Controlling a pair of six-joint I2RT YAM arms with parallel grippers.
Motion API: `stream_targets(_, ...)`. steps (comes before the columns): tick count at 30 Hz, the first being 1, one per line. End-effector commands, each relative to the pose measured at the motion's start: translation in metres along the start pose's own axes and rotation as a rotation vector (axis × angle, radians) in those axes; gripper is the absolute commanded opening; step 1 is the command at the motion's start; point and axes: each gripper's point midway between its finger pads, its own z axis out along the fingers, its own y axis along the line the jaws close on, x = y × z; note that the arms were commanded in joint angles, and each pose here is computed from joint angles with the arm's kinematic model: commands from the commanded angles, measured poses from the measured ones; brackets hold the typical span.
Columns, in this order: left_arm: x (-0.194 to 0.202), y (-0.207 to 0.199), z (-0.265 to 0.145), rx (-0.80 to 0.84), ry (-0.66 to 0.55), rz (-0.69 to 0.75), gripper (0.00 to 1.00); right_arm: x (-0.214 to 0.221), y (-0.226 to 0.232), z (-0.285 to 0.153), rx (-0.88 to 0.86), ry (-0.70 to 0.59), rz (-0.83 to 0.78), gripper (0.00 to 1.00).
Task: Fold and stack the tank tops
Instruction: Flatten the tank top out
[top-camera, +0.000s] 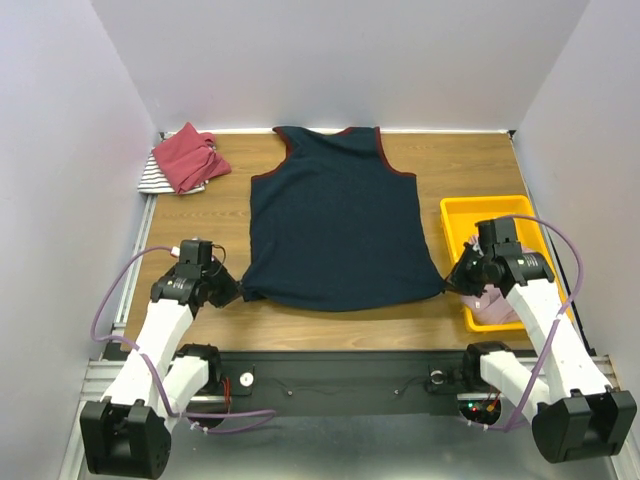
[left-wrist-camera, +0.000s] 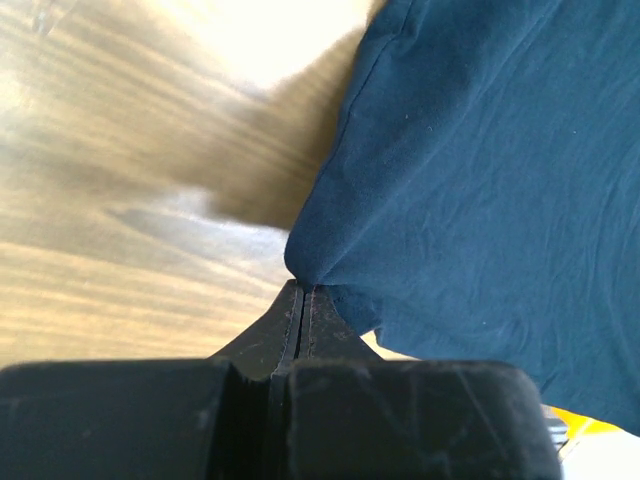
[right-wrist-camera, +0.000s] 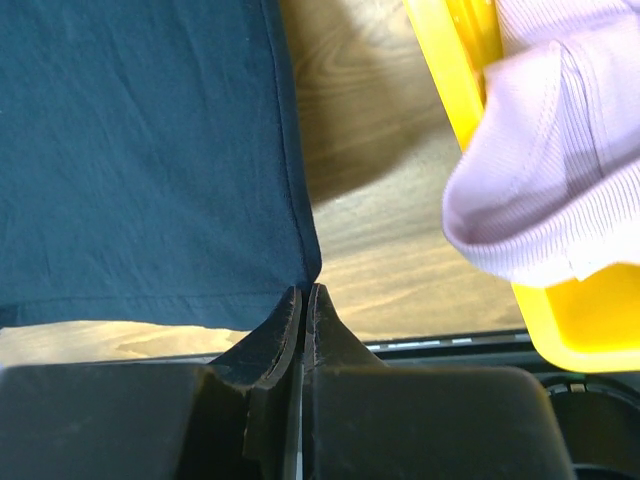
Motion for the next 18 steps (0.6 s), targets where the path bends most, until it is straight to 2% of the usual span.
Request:
stream_targets(1, -0.007, -0.007, -0.02, 0.003, -0.019, 0.057, 0.09, 0.001, -0.005, -0.011, 0.027, -0.012, -0.024, 0.02)
stream_targets(3, -0.009, -0.007, -0.023, 0.0, -0.019, 0.079, 0.17, -0.001, -0.004, -0.014, 0.029, -0.017, -0.024, 0.14)
stream_targets(4, -0.01, -0.008, -0.024, 0.001, -0.024, 0.083, 0.25, -0.005, -0.001, -0.017, 0.023, -0.03, -0.03, 0.17)
stream_targets(6, -0.013, -0.013, -0.028, 0.018, -0.033, 0.088, 0.29, -0.008, 0.002, -0.02, 0.014, -0.038, -0.036, 0.26)
stream_targets(7, -0.013, -0.016, -0.03, 0.03, -0.034, 0.089, 0.32, -0.01, 0.004, -0.022, 0.009, -0.044, -0.036, 0.37)
stream_targets(8, -0.016, -0.022, -0.034, 0.052, -0.036, 0.104, 0.37, -0.014, 0.008, -0.025, -0.005, -0.056, -0.047, 0.43)
stream_targets(10, -0.019, -0.029, -0.038, 0.071, -0.04, 0.115, 0.4, -0.017, 0.014, -0.029, -0.03, -0.063, -0.071, 0.54)
stream_targets(13, -0.027, -0.04, -0.043, 0.106, -0.066, 0.133, 0.4, -0.023, 0.029, -0.034, -0.094, -0.069, -0.091, 0.6)
stream_targets(17, -0.045, -0.062, -0.044, 0.152, -0.1, 0.152, 0.41, -0.02, 0.064, -0.028, -0.244, -0.044, -0.096, 0.61)
stream_targets(18, -0.059, -0.075, -0.047, 0.181, -0.143, 0.156, 0.41, -0.023, 0.077, -0.017, -0.263, -0.05, -0.109, 0.61)
